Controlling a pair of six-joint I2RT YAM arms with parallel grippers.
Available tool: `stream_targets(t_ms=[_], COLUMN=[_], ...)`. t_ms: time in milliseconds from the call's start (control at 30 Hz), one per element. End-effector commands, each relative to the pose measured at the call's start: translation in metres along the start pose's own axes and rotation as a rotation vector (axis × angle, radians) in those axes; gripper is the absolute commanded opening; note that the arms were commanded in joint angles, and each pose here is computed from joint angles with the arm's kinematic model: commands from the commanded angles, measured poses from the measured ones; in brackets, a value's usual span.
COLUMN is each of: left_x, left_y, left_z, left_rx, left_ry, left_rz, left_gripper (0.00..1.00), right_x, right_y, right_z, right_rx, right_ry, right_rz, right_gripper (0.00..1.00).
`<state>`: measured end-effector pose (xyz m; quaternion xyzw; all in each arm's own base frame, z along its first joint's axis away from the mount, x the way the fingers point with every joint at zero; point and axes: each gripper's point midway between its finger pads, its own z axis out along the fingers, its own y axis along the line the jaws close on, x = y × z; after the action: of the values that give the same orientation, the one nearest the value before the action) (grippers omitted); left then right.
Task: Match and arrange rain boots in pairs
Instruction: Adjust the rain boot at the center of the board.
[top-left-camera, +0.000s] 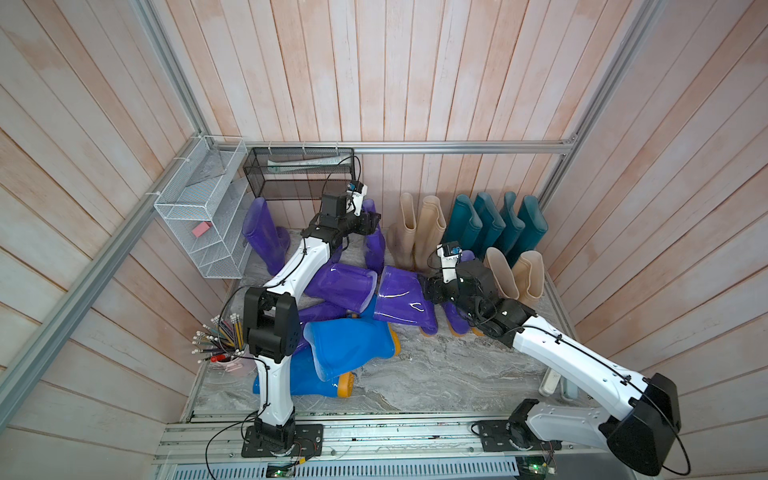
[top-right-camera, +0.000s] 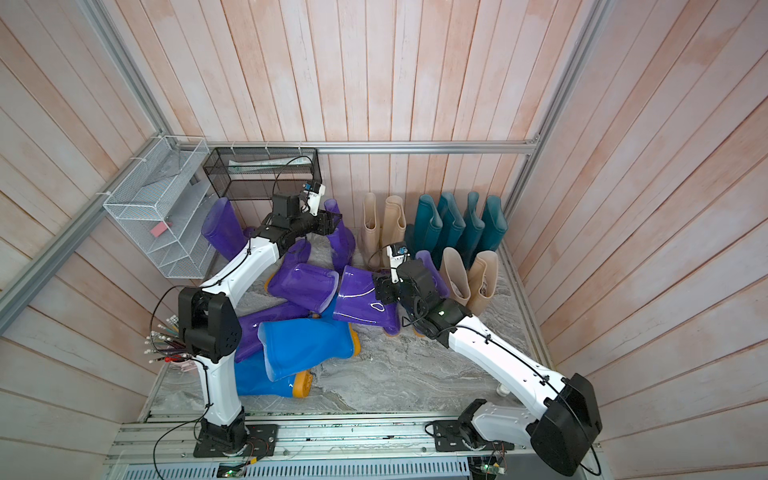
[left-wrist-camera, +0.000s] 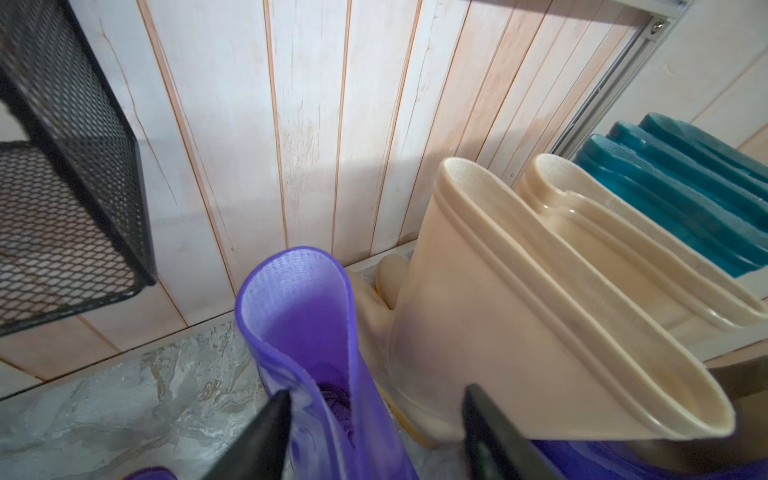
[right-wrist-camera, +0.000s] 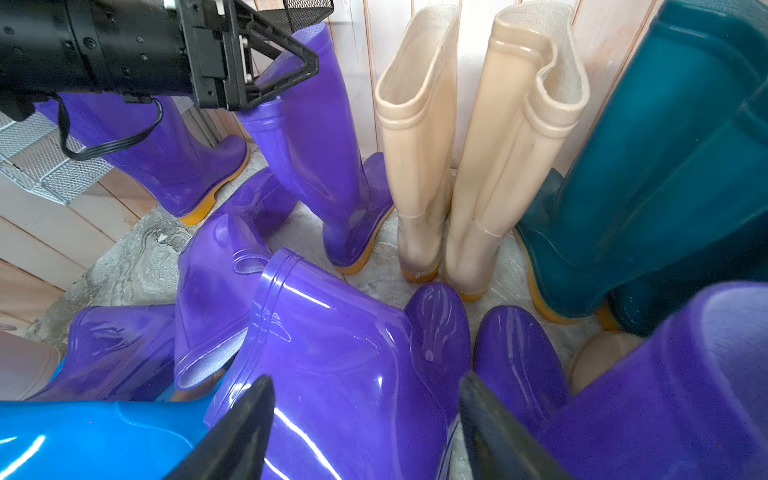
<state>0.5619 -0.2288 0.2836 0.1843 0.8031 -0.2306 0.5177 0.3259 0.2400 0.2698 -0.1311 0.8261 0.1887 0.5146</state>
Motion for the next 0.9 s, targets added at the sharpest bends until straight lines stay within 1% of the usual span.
stream_targets(t_ms=[0,100,167,200,300,367,433,467,500,567,600,700,767,867], left_x=[-0.021,-0.034,-0.030,-0.020,0.009,0.030,0.040,0.046,0.053,0.074,0.088,0.138,0.165,0.194], left_y=[-0.004,0.002,0.004,0.003,-0.010,-0.019,-0.020,-0.023,-0.033,-0.056,-0.064,-0.070,-0.074,-0.084], left_z=[-0.025,-0.060,-0.084,-0.094,-0.121,-0.133,-0.147,-0.155,-0.160,-0.161,-0.158,-0.144,-0.137,-0.133], left_rx=[-0.046,-0.161,-0.243,-0.285,-0.358,-0.357,-0.374,-0.366,-0.325,-0.240,-0.237,-0.264,-0.257,-0.256], left_ry=[-0.021,-0.016,0.015,0.047,0.130,0.170,0.185,0.196,0.203,0.243,0.282,0.431,0.508,0.580], left_rz=[0.015,0.010,0.011,0.027,0.085,0.098,0.075,0.057,0.041,0.038,0.055,0.099,0.116,0.144], left_gripper=[1.00,1.00,1.00,1.00,1.00,1.00,1.00,1.00,1.00,1.00,1.00,1.00,1.00,1.00], right_x=[-0.007,-0.014,-0.020,-0.023,-0.030,-0.033,-0.035,-0.036,-0.037,-0.039,-0.040,-0.041,-0.039,-0.035], right_y=[0.003,0.005,0.007,0.008,0.010,0.010,0.010,0.010,0.010,0.009,0.008,0.007,0.007,0.007], right_z=[-0.007,-0.012,-0.017,-0.019,-0.026,-0.027,-0.026,-0.026,-0.027,-0.029,-0.031,-0.032,-0.032,-0.034], right_rx=[-0.021,-0.034,-0.041,-0.045,-0.059,-0.058,-0.052,-0.049,-0.049,-0.044,-0.039,-0.034,-0.038,-0.040], right_ry=[-0.005,-0.017,-0.032,-0.040,-0.057,-0.061,-0.059,-0.057,-0.059,-0.067,-0.074,-0.079,-0.073,-0.062], right_rz=[0.001,0.005,0.012,0.014,0.016,0.012,0.004,0.000,0.000,0.000,0.001,0.003,0.009,0.015], right_gripper=[0.72,0.72,0.72,0.72,0.72,0.72,0.72,0.72,0.72,0.72,0.72,0.73,0.73,0.73])
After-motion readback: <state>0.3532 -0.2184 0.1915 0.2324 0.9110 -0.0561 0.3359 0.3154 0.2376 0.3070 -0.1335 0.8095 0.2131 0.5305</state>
